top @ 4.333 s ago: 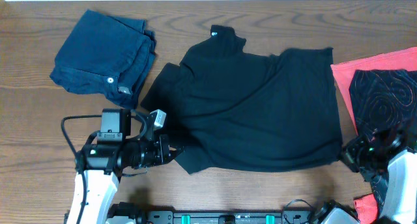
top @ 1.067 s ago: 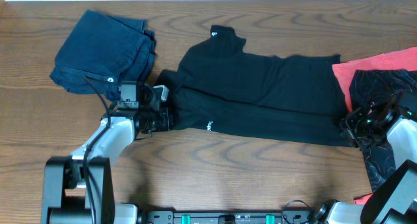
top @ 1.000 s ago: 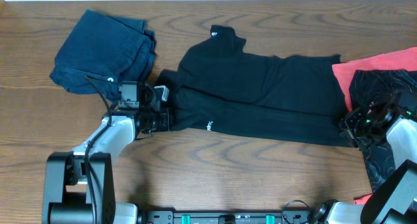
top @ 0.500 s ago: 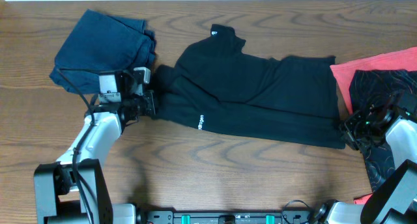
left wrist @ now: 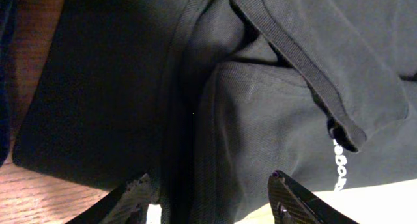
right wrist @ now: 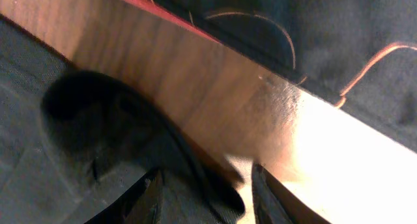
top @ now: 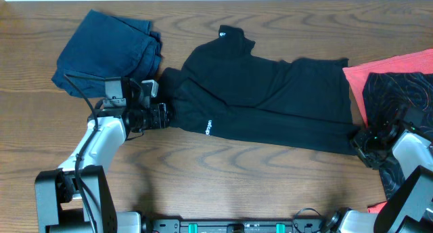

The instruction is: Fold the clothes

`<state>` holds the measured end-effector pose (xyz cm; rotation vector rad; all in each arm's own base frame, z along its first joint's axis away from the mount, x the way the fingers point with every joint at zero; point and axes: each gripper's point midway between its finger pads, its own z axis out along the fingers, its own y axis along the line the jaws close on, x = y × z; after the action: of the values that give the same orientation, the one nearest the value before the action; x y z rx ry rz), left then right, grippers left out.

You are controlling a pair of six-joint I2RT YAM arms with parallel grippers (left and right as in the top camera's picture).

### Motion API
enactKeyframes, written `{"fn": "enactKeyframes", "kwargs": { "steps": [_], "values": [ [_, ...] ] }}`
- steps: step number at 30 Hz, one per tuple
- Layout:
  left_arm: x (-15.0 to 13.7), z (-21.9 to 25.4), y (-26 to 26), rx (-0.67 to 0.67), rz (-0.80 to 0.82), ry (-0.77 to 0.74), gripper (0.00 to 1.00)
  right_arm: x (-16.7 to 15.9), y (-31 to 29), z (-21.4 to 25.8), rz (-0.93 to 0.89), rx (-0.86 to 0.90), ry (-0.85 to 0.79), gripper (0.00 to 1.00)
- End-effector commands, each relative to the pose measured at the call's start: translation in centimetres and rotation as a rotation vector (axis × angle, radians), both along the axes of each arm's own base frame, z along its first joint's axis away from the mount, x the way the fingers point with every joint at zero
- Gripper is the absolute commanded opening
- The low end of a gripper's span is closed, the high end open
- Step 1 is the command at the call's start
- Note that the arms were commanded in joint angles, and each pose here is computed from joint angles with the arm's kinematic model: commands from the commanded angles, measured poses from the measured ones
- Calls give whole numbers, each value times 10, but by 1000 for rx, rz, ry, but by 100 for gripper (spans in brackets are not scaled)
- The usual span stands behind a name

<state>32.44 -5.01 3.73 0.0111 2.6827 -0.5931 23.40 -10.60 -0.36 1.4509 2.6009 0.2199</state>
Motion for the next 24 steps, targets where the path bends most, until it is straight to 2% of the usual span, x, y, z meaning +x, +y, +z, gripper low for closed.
{"fn": "enactKeyframes", "kwargs": {
  "steps": [1, 2, 3, 5, 6, 8, 16, 24],
  "values": [
    [-2, -3, 10, 68, -6, -5, 60, -12, 14, -16, -2, 33, 26, 41],
    [-4, -5, 12, 77, -2, 1, 59, -13, 14, -17, -2, 33, 27, 37],
    [-6, -7, 12, 81, -1, 7, 53, -13, 13, -17, -3, 31, 26, 29],
    [-8, -9, 12, 82, -1, 18, 37, -11, 9, -15, -10, 21, 23, 17],
    [-10, -10, 13, 88, 2, 28, 21, -10, 6, -12, -21, 19, 19, 8],
    [-13, -11, 14, 94, 4, 41, 8, -9, 0, -6, -39, 19, 19, 2],
    [-25, -14, 13, 87, 5, 94, 6, -24, -31, 25, -120, -51, 94, 1],
    [-48, -3, 11, 83, 2, 170, 6, -26, -47, 44, -140, -157, 73, 1]
  ]
}}
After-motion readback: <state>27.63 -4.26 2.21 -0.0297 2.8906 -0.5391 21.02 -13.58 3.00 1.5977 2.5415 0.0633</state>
